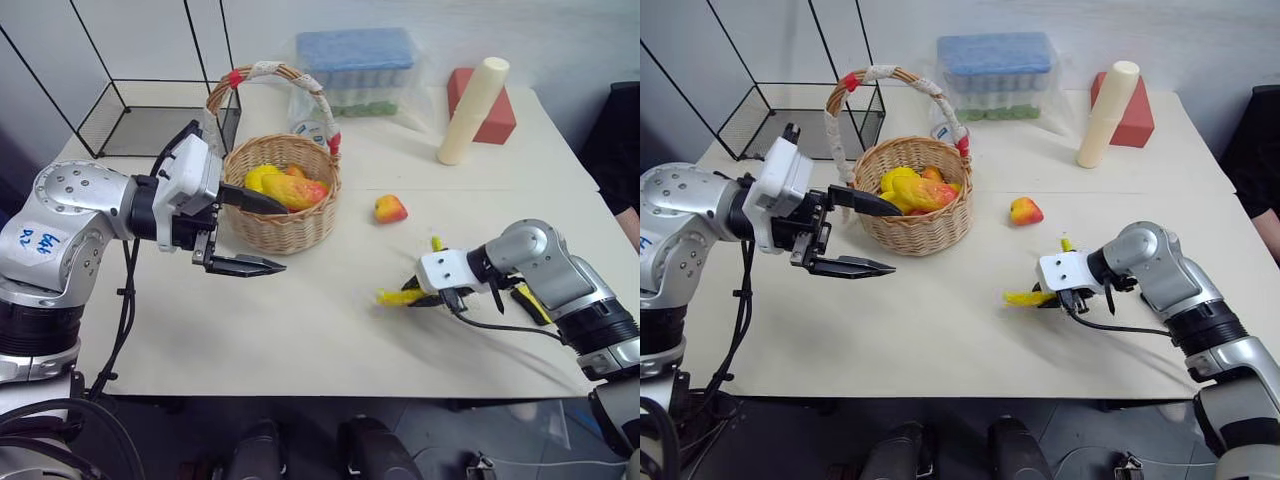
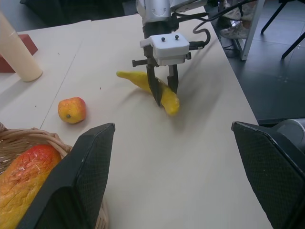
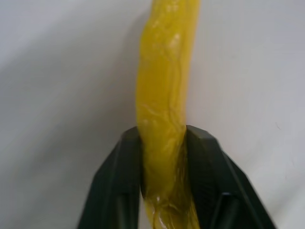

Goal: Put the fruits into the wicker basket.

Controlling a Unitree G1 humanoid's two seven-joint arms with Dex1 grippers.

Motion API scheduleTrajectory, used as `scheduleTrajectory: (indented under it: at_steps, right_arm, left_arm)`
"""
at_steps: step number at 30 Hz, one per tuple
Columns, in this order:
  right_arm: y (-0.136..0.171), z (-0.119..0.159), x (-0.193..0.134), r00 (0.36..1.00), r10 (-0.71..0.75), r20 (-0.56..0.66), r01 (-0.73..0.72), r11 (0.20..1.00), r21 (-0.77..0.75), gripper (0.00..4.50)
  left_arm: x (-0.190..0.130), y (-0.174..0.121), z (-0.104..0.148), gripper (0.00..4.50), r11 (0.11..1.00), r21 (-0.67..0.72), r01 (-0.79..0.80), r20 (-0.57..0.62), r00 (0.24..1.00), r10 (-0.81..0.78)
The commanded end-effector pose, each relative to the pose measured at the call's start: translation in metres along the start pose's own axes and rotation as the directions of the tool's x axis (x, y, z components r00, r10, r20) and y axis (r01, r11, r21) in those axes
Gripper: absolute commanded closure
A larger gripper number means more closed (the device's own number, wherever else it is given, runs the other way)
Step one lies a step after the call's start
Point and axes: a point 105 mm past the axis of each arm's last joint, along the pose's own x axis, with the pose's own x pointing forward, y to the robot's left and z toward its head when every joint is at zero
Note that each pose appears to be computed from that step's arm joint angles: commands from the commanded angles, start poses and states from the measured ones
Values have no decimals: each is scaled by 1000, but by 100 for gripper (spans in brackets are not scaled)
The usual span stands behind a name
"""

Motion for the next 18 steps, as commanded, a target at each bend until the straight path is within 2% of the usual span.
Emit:
scheduleTrajectory:
  at_steps: [1, 3, 8, 14, 18]
  right_arm:
    - [1, 8, -7, 999, -1, 38, 1, 1000, -6, 404]
    - [-5, 40, -9, 983, -40, 180, 40, 999, 5, 404]
    - [-32, 112, -16, 901, -162, 403, 178, 984, -3, 404]
    - [-77, 179, -11, 814, -254, 523, 308, 951, -17, 404]
    - [-107, 202, 7, 808, -284, 517, 363, 930, -56, 404]
  left_arm:
    - [-9, 3, 8, 37, 998, 39, -52, 8, 999, 52]
    - [-19, 12, 2, 37, 991, -3, -135, 16, 991, 135]
    - [-40, 15, 7, 37, 970, -84, -228, 62, 970, 233]
    - [-66, 17, 7, 37, 927, -156, -340, 81, 931, 355]
    - [-72, 12, 2, 37, 912, -165, -377, 57, 919, 390]
